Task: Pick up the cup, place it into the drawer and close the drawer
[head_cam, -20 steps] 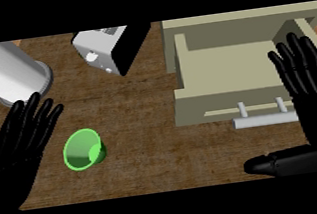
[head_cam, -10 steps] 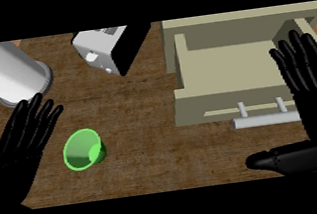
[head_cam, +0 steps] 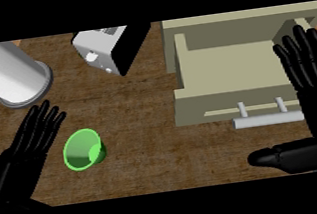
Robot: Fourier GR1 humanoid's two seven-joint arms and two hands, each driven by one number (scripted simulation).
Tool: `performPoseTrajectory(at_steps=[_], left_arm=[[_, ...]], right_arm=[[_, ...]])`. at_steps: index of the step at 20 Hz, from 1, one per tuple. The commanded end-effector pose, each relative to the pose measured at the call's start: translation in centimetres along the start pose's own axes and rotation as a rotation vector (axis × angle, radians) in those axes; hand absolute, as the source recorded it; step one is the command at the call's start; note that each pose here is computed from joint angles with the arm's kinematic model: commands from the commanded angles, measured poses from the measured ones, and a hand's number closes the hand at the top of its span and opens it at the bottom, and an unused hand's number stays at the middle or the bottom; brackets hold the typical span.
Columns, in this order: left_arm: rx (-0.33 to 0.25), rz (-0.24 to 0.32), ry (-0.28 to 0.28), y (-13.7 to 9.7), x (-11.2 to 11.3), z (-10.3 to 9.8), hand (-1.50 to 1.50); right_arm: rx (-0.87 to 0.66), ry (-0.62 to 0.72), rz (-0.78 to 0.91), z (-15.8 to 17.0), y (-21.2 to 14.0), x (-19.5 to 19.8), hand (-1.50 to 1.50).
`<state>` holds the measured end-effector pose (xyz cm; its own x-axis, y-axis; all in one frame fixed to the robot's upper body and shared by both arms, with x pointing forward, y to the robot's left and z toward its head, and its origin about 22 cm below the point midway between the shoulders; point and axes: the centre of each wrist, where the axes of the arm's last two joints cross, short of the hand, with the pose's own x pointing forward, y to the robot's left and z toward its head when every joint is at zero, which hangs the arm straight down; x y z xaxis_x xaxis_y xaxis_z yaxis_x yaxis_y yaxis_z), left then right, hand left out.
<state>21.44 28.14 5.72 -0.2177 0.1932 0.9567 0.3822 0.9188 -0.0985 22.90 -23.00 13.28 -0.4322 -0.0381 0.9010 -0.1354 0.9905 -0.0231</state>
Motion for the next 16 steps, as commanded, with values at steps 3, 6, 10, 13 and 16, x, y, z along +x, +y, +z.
performPoseTrajectory(at_steps=[3,6,10,13,16], left_arm=[[0.048,-0.041,0.038,2.3,-3.1,0.0,-1.5],[0.1,-0.02,0.065,3.8,-5.4,3.5,-1.5],[0.076,-0.065,0.07,3.2,-7.1,1.1,-1.5],[0.094,-0.038,0.088,4.1,-7.3,2.7,-1.5],[0.076,-0.051,0.097,4.7,-8.1,1.6,-1.5]], right_arm=[[0.008,0.022,-0.009,0.8,0.3,0.5,-1.5],[-0.004,-0.014,-0.002,-0.9,-0.5,1.0,-1.5],[0.012,0.025,0.008,-0.1,-0.8,0.3,-1.5],[-0.012,-0.009,-0.006,0.8,-1.1,1.3,-1.5],[0.027,0.031,0.005,0.6,-1.0,0.4,-1.5]])
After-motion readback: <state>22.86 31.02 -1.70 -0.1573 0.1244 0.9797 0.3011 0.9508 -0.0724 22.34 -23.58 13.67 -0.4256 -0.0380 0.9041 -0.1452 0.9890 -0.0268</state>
